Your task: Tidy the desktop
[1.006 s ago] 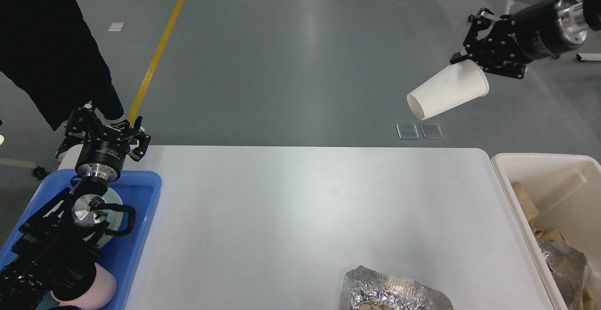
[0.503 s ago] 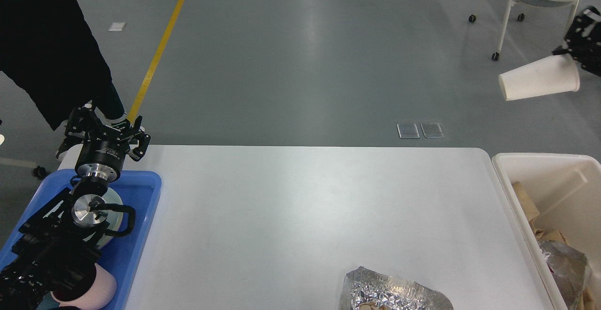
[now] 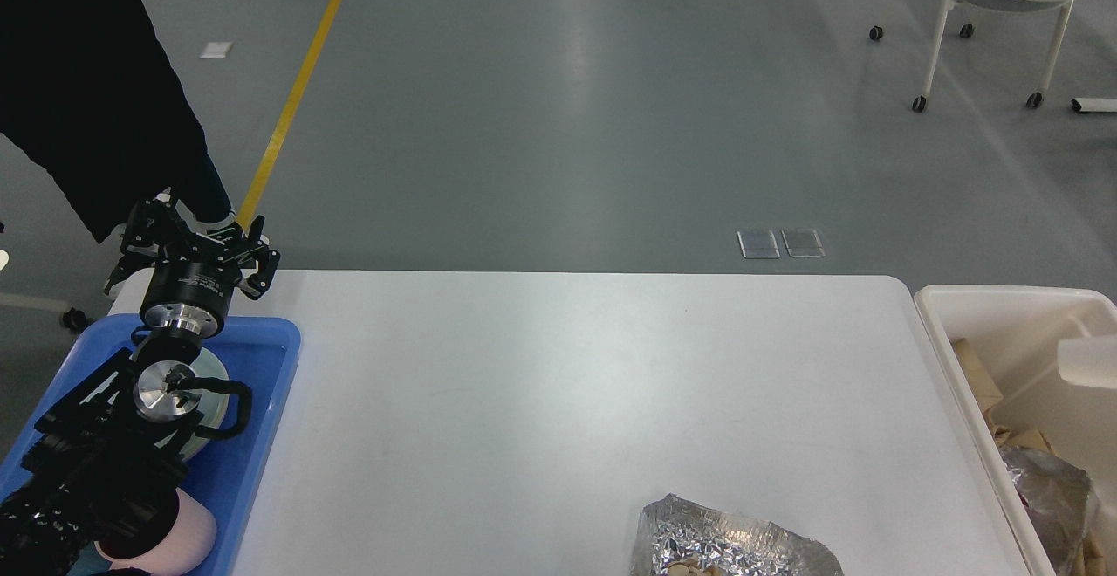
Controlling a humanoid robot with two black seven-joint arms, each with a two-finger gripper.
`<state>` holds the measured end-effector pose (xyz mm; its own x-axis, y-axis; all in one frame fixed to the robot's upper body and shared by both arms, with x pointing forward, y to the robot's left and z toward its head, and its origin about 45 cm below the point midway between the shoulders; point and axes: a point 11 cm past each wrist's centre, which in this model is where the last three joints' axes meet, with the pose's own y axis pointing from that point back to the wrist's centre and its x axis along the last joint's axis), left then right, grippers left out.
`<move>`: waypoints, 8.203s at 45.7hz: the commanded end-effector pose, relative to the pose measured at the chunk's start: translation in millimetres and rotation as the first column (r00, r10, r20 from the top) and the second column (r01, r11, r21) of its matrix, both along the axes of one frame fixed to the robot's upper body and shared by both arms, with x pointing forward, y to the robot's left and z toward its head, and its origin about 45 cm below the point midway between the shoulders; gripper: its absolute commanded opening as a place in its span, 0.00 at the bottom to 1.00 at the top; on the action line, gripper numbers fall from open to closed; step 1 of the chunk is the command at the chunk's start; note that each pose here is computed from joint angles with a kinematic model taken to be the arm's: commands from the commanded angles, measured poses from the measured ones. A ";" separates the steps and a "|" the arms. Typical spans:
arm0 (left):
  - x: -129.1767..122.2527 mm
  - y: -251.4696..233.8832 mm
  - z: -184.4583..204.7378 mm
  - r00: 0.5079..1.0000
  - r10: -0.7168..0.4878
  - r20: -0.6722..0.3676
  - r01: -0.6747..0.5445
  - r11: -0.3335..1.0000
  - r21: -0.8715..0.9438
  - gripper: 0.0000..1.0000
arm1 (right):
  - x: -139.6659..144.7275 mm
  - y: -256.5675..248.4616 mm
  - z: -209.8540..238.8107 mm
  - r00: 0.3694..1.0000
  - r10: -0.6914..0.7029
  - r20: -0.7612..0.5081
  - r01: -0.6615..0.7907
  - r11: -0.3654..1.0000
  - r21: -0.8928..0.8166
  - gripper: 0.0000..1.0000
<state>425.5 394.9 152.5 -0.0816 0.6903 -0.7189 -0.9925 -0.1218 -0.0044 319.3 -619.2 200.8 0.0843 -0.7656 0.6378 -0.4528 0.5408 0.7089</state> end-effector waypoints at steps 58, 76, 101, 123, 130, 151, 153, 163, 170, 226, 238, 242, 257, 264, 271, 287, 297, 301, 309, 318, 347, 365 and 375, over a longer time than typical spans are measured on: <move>0.0 0.0 0.0 1.000 0.000 0.000 0.000 1.000 0.000 0.97 | 76.8 359.0 192.9 0.434 0.881 -0.188 -0.776 0.471 0.420 1.00; 0.0 0.0 0.0 1.000 0.000 0.000 0.000 1.000 0.000 0.97 | 22.9 275.6 41.3 0.435 0.800 -0.414 -0.548 0.600 0.583 1.00; 0.0 0.0 0.0 1.000 0.000 0.000 0.000 1.000 0.000 0.97 | -73.4 272.6 -70.7 0.252 0.837 -0.486 -0.340 0.547 0.765 1.00; 0.0 0.0 0.0 1.000 0.000 0.000 0.000 1.000 0.000 0.97 | -101.3 295.0 -103.2 0.238 0.873 -0.425 -0.279 0.480 0.832 1.00; 0.0 0.0 0.0 1.000 0.000 0.000 0.000 1.000 0.000 0.97 | -97.1 290.9 -112.7 0.264 0.865 -0.427 -0.287 0.493 0.822 1.00; 0.0 0.2 0.2 1.000 0.001 0.001 -0.001 1.000 -0.001 0.97 | -95.4 282.6 -133.1 0.358 0.817 -0.452 -0.349 0.566 0.747 0.98; 0.0 0.2 0.2 1.000 0.001 0.001 -0.001 1.000 -0.001 0.97 | -93.0 283.4 -134.6 0.382 0.809 -0.447 -0.358 0.575 0.736 0.98; 0.0 0.2 0.2 1.000 0.001 0.001 -0.001 1.000 -0.001 0.97 | -80.3 285.1 -134.2 0.443 0.789 -0.425 -0.400 0.599 0.694 0.90; 0.0 0.2 0.2 1.000 0.001 0.001 -0.001 1.000 -0.001 0.97 | -79.7 284.3 -133.1 0.444 0.788 -0.426 -0.400 0.600 0.693 0.60; 0.0 0.0 0.0 1.000 0.000 0.000 0.000 1.000 0.000 0.97 | 19.9 270.4 -16.8 0.648 0.737 -0.192 -0.483 0.592 0.645 0.00; 0.0 0.2 0.2 1.000 0.001 0.001 -0.001 1.000 -0.001 0.97 | 64.6 271.6 79.5 0.634 0.771 -0.061 -0.611 0.548 0.571 0.00; 0.0 0.0 0.0 1.000 0.000 0.000 0.000 1.000 0.000 0.97 | 74.2 270.1 114.7 0.621 0.783 -0.039 -0.652 0.544 0.529 0.00; 0.0 0.0 0.0 1.000 0.000 0.000 0.000 1.000 0.000 0.97 | 83.0 271.5 195.6 0.584 0.811 0.033 -0.734 0.510 0.449 0.00; 0.0 0.0 0.0 1.000 0.000 0.000 0.000 1.000 0.000 0.97 | 79.3 258.1 188.4 0.609 0.793 0.010 -0.710 0.540 0.453 0.00; 0.0 0.0 0.0 1.000 0.000 0.000 0.000 1.000 0.000 0.97 | 83.9 218.3 171.2 0.691 0.722 -0.038 -0.650 0.643 0.405 0.00; 0.0 0.0 0.0 1.000 0.000 0.000 0.000 1.000 0.000 0.97 | 41.9 105.0 63.0 0.914 0.386 -0.123 -0.329 0.885 0.330 0.00; 0.0 0.0 0.0 1.000 0.000 0.000 0.000 1.000 0.000 0.97 | -8.0 43.0 22.1 0.986 0.106 -0.128 -0.085 0.984 0.156 0.00; 0.0 0.0 0.0 1.000 0.000 0.000 0.000 1.000 0.000 0.97 | -26.9 26.7 7.4 0.990 0.032 -0.140 -0.021 0.997 0.080 0.00; 0.0 0.0 0.0 1.000 0.000 0.000 0.000 1.000 0.000 0.97 | -58.5 10.0 -22.1 0.982 -0.035 -0.188 0.040 0.999 0.024 0.00; 0.0 0.0 0.0 1.000 0.000 0.000 0.000 1.000 0.000 0.97 | -55.5 -0.4 -26.7 0.979 -0.023 -0.203 0.015 0.999 -0.040 1.00; 0.0 0.0 0.0 1.000 0.000 0.000 0.000 1.000 0.000 0.97 | 25.5 64.6 -14.9 0.986 0.136 -0.093 -0.134 0.991 0.029 1.00; 0.0 0.0 0.0 1.000 0.000 0.000 0.000 1.000 0.000 0.97 | 146.1 211.6 50.4 0.892 0.446 0.072 -0.448 0.894 0.007 1.00; 0.0 0.0 0.0 1.000 0.000 0.000 0.000 1.000 0.000 0.97 | 185.1 287.0 97.8 0.836 0.423 0.349 -0.497 0.853 0.158 1.00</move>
